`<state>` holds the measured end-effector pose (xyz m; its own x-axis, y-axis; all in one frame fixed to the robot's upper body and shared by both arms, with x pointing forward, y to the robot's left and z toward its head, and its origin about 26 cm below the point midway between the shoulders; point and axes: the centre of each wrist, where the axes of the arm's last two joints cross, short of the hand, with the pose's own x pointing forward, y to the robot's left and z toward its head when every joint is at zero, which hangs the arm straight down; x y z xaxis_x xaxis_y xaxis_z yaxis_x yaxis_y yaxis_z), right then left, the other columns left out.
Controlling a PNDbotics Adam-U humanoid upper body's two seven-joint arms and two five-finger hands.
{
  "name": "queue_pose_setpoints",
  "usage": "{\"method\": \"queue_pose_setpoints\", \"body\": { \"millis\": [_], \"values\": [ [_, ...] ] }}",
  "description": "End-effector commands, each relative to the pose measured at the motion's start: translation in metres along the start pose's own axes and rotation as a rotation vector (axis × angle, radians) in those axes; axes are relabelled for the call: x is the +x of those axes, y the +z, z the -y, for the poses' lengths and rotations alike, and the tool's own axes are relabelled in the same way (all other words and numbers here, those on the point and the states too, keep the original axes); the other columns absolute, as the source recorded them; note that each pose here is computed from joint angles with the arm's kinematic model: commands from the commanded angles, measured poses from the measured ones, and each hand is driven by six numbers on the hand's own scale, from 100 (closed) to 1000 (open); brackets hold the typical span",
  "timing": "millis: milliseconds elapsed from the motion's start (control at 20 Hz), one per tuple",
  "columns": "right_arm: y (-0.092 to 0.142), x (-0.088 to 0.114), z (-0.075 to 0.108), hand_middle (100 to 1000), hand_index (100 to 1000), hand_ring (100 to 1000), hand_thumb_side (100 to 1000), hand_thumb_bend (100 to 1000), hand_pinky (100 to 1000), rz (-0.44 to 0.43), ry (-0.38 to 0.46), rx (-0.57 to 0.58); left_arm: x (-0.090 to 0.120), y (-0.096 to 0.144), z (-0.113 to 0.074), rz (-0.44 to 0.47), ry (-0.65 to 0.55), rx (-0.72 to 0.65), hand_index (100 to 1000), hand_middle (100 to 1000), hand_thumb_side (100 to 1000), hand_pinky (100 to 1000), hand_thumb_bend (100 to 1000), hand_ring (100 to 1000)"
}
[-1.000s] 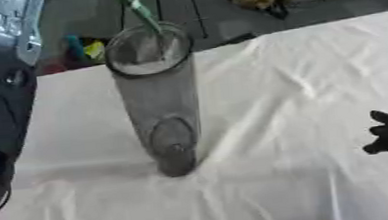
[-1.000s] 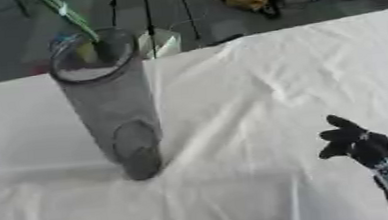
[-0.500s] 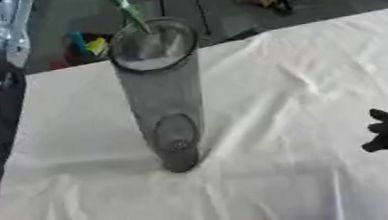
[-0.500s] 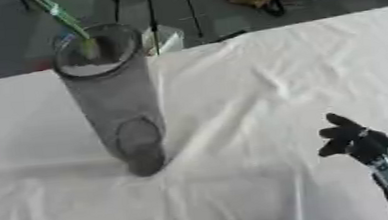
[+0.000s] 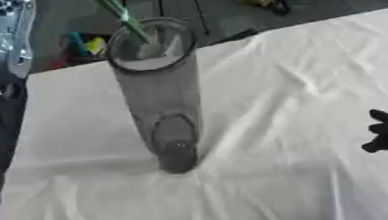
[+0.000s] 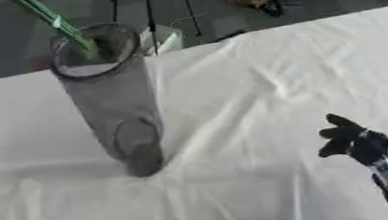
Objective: Arrange flowers into the vase.
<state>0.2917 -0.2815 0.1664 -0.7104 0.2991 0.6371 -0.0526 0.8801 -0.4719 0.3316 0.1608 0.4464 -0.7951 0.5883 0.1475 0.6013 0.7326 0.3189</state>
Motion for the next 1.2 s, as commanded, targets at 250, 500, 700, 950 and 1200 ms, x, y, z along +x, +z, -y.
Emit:
{"method": "queue_pose_setpoints", "body": {
  "millis": [250,500,700,950,1200],
  "values": [
    [-0.002,0.006,0.004,547,783,1000,1000,100,719,0.022,0.010,-0.010,0.001,-0.002,-0.001,-0.030,-0.021,0.009,118,100,804,100,108,100],
    [-0.002,0.006,0.004,547,783,1000,1000,100,719,0.024,0.008,-0.011,-0.003,0.001,-0.001,-0.033,-0.037,0.027,118,100,805,100,112,100],
    [-0.003,0.006,0.004,546,783,1000,1000,100,720,0.030,0.006,-0.012,-0.006,0.002,-0.001,-0.024,-0.027,0.019,118,100,805,100,110,100],
    [-0.004,0.006,0.003,546,783,1000,1000,100,720,0.032,0.006,-0.011,-0.011,0.006,-0.003,-0.041,-0.029,0.016,118,100,811,100,111,100],
    [-0.003,0.006,0.003,546,784,1000,1000,100,720,0.032,0.007,-0.011,-0.017,0.009,-0.006,-0.068,-0.041,0.024,118,100,818,100,108,100]
  ]
}}
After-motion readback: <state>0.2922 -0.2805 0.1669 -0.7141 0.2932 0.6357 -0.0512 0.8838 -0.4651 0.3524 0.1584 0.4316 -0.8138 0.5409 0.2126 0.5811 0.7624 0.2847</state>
